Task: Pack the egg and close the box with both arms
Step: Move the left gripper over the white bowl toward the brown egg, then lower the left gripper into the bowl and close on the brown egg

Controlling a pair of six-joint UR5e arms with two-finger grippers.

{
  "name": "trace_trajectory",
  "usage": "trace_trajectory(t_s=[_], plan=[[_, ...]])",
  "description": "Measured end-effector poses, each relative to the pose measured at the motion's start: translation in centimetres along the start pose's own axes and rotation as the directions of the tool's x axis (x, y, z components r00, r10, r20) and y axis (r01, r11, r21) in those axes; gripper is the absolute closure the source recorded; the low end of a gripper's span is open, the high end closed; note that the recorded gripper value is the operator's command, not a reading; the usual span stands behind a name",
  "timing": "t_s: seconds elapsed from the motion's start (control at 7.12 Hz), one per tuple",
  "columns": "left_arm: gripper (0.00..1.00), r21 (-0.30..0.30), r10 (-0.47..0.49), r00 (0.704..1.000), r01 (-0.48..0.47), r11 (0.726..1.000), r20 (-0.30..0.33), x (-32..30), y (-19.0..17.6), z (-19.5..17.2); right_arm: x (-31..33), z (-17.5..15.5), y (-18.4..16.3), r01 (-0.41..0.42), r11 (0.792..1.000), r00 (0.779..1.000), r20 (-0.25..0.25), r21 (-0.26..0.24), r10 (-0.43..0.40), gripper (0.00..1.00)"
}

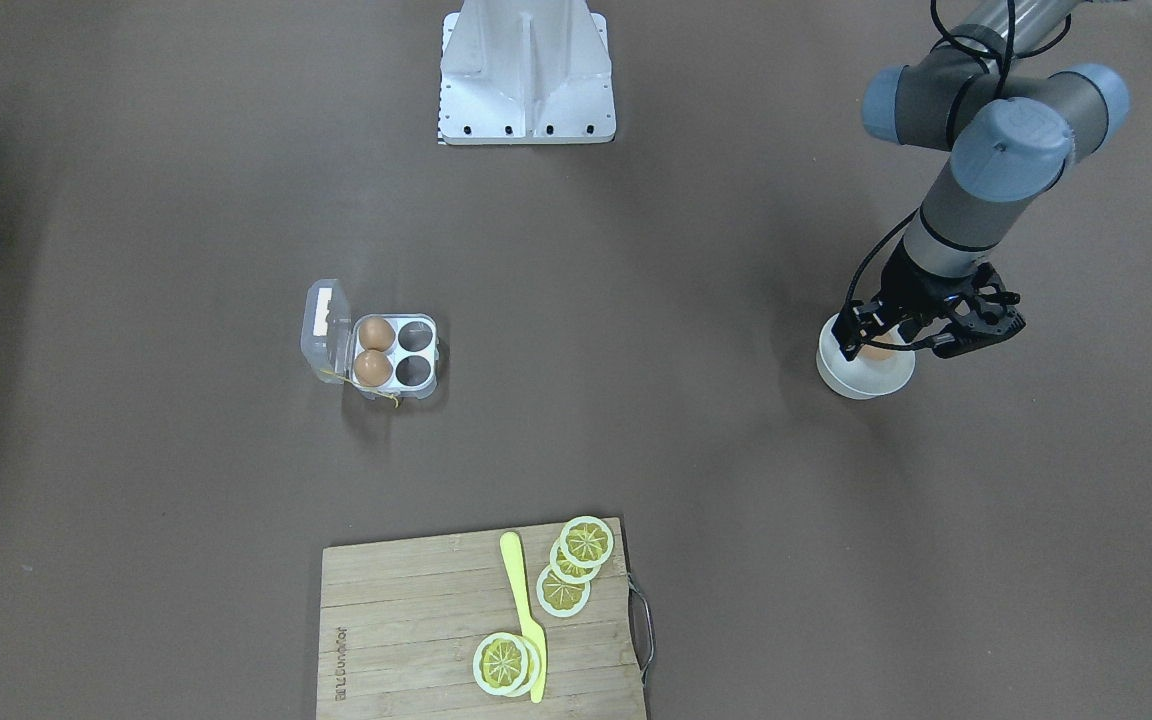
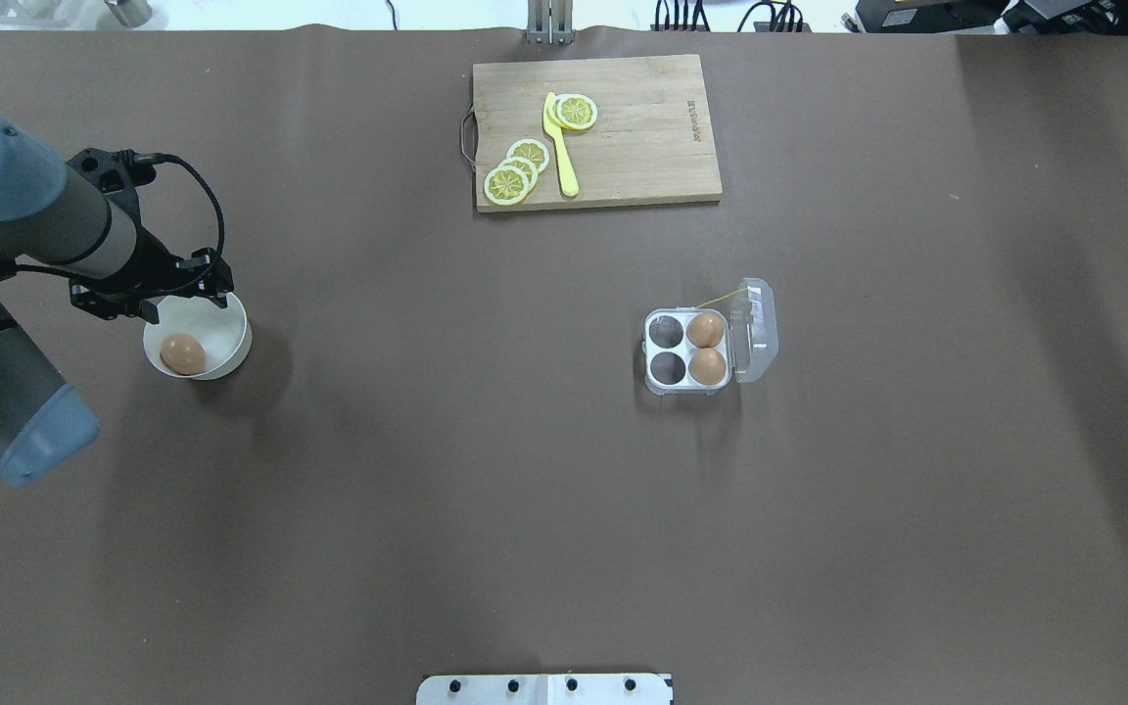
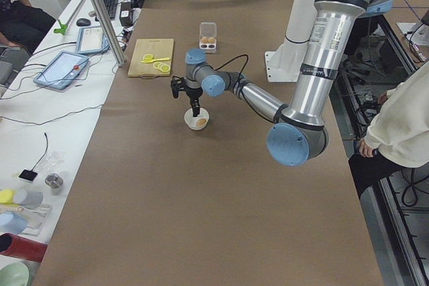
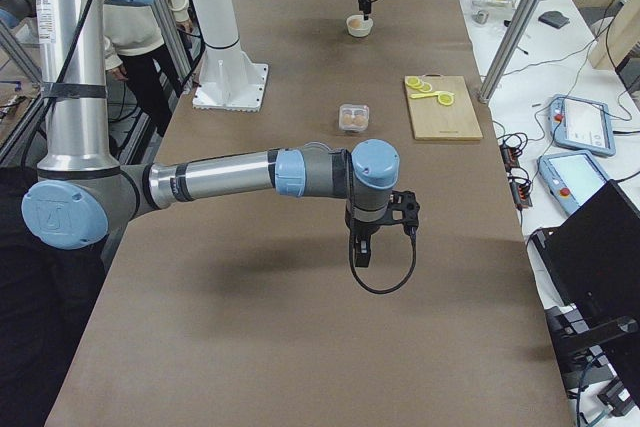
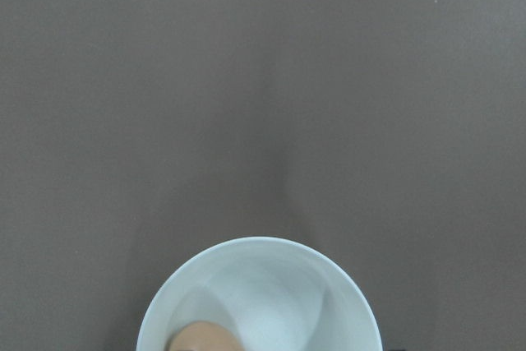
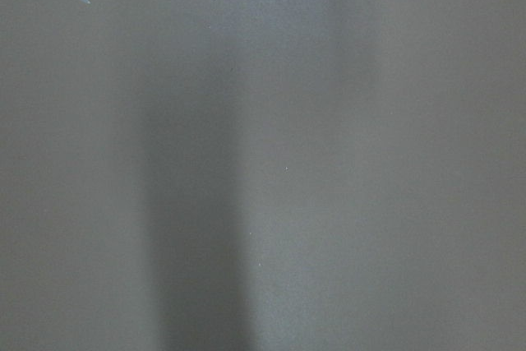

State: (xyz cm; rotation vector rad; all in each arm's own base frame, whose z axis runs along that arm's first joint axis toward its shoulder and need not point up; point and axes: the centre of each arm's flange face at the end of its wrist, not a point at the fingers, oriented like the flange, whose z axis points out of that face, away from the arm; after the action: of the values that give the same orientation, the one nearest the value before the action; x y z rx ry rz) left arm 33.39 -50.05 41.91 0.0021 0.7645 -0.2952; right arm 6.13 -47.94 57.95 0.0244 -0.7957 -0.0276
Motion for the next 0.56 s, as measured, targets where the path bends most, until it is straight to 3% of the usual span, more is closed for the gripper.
trace_trajectory(t_s=[0.56], plan=[[0.27, -0.019, 0.005, 0.999, -0.004, 1.0, 0.034, -0.3, 0.6, 2.1, -0.1, 0.0, 0.0, -0.002, 1.0, 1.0, 0.001, 0.001, 0.002, 0.0]])
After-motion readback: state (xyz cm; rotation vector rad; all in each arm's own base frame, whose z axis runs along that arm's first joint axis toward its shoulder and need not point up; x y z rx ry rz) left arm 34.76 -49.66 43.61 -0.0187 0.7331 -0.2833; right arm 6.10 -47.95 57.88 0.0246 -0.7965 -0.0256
